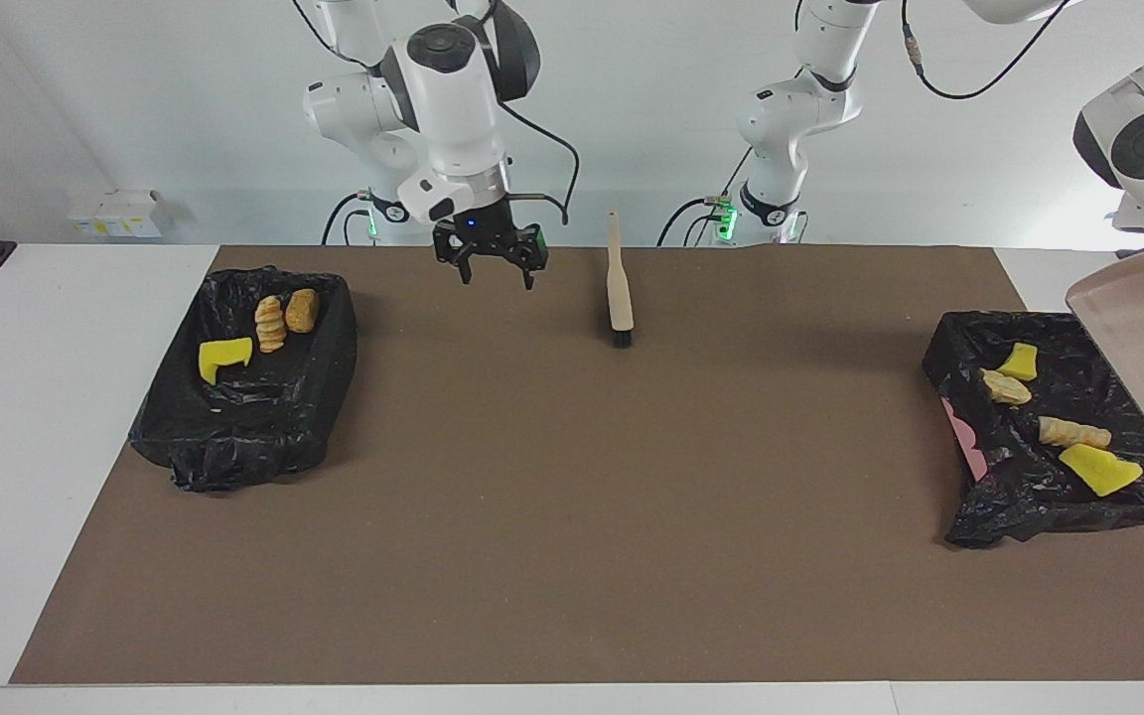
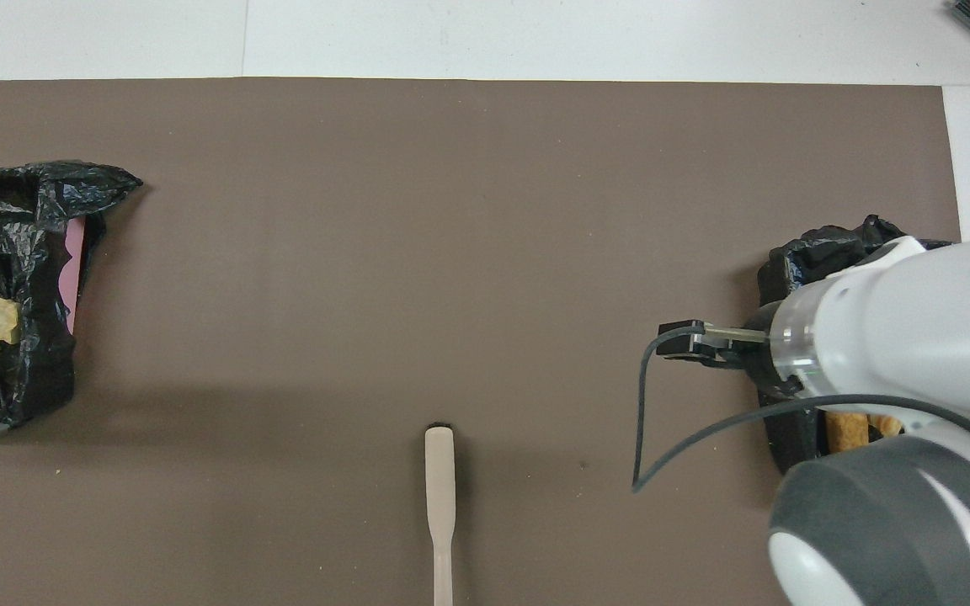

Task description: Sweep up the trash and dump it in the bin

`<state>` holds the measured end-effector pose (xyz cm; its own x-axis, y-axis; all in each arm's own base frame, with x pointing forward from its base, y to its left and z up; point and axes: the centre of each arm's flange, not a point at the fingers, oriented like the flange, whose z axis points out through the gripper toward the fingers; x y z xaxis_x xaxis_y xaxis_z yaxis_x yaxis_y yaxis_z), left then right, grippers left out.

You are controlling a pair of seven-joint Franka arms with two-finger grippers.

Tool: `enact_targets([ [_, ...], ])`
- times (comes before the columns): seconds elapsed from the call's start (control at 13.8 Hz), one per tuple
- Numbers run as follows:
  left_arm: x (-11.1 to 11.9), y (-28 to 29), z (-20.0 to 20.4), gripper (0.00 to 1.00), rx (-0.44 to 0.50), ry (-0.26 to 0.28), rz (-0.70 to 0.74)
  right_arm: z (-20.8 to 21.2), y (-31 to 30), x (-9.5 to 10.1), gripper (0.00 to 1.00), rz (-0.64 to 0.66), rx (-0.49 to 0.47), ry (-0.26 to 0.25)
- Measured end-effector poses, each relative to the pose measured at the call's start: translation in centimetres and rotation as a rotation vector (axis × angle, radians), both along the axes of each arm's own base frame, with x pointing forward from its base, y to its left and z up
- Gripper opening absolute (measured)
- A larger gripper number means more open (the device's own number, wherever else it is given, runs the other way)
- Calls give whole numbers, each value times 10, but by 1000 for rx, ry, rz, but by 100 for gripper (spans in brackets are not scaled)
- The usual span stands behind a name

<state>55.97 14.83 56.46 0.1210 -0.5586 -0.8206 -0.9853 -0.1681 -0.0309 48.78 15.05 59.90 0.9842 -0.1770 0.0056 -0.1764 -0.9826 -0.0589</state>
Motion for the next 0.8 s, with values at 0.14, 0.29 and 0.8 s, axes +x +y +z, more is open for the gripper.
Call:
enact_targets([
  [0.14, -4, -39, -6, 32, -22, -38, 86, 22, -19, 3, 100, 45, -32, -8],
  [0.29, -10, -81, -14, 32, -66, -99, 192, 34, -29, 7, 100, 62, -47, -18],
  [0.8, -38, -214, -37, 32, -337, -365, 680, 62, -61, 11, 100, 99, -78, -2],
])
